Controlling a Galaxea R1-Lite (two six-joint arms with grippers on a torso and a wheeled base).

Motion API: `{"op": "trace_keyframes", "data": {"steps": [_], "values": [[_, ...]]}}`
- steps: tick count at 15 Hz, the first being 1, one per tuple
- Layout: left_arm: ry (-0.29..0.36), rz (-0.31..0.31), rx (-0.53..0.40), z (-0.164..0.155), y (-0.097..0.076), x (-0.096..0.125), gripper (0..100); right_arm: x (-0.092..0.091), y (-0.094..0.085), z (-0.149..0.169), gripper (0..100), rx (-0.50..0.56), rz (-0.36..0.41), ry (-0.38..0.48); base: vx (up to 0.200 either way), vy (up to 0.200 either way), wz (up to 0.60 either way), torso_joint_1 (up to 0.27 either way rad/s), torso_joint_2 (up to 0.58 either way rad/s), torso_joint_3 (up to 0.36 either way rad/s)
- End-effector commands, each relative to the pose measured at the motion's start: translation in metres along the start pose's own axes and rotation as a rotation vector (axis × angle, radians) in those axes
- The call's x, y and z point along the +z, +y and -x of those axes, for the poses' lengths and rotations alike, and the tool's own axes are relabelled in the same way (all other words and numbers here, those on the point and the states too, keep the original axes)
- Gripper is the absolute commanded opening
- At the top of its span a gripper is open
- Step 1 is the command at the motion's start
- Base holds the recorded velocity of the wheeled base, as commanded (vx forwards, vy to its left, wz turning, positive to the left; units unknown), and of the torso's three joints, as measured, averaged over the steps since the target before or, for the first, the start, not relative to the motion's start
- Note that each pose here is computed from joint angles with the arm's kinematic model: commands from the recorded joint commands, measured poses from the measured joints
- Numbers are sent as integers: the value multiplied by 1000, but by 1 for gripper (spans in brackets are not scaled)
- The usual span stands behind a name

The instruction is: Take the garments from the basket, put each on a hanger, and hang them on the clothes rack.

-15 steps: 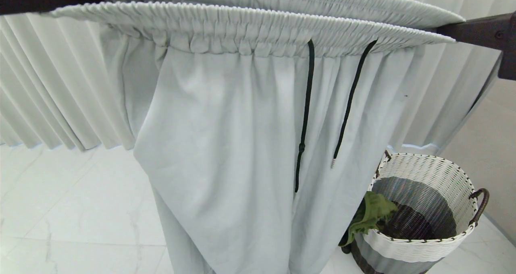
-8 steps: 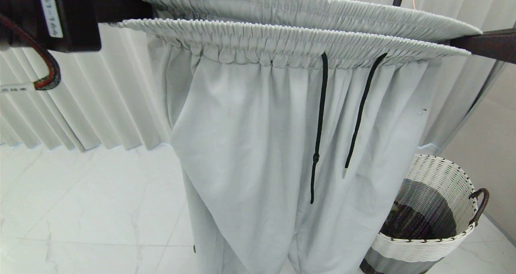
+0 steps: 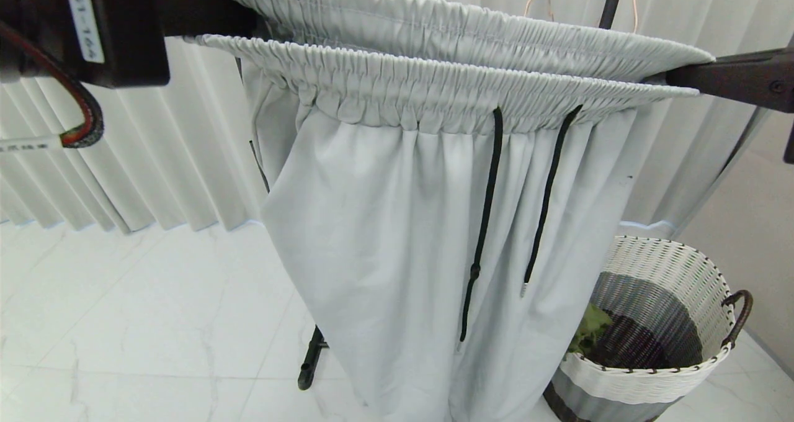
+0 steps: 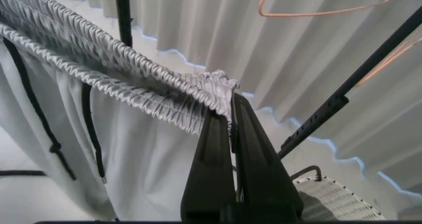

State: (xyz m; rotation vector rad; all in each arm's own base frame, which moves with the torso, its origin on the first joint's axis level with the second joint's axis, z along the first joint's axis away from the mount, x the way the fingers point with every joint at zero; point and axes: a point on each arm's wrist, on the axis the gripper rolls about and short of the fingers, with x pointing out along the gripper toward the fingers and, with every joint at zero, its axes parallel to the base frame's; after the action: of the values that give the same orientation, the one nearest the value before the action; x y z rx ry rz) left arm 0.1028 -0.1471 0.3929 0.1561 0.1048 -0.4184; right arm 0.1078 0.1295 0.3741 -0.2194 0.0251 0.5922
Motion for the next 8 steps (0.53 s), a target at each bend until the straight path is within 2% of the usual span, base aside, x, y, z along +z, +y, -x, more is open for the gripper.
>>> {"op": "trace_keyframes", "data": {"steps": [1, 6, 7, 8], "values": [[4, -4, -2, -1, -1, -1, 0, -1, 0, -1, 0, 1, 0, 5, 0, 0, 0, 0, 0, 0], [4, -4, -2, -1, -1, -1, 0, -1, 1, -1, 0, 3, -2, 7, 0, 0, 0, 0, 0, 0], [1, -3, -3, 0, 0, 0, 0, -2, 1, -1, 100, 2, -3, 9, 0, 0, 0, 0, 0, 0], [2, -4, -3, 0, -1, -1, 0, -2, 1, -1, 100, 5, -2, 10, 0, 0, 0, 0, 0, 0]]}}
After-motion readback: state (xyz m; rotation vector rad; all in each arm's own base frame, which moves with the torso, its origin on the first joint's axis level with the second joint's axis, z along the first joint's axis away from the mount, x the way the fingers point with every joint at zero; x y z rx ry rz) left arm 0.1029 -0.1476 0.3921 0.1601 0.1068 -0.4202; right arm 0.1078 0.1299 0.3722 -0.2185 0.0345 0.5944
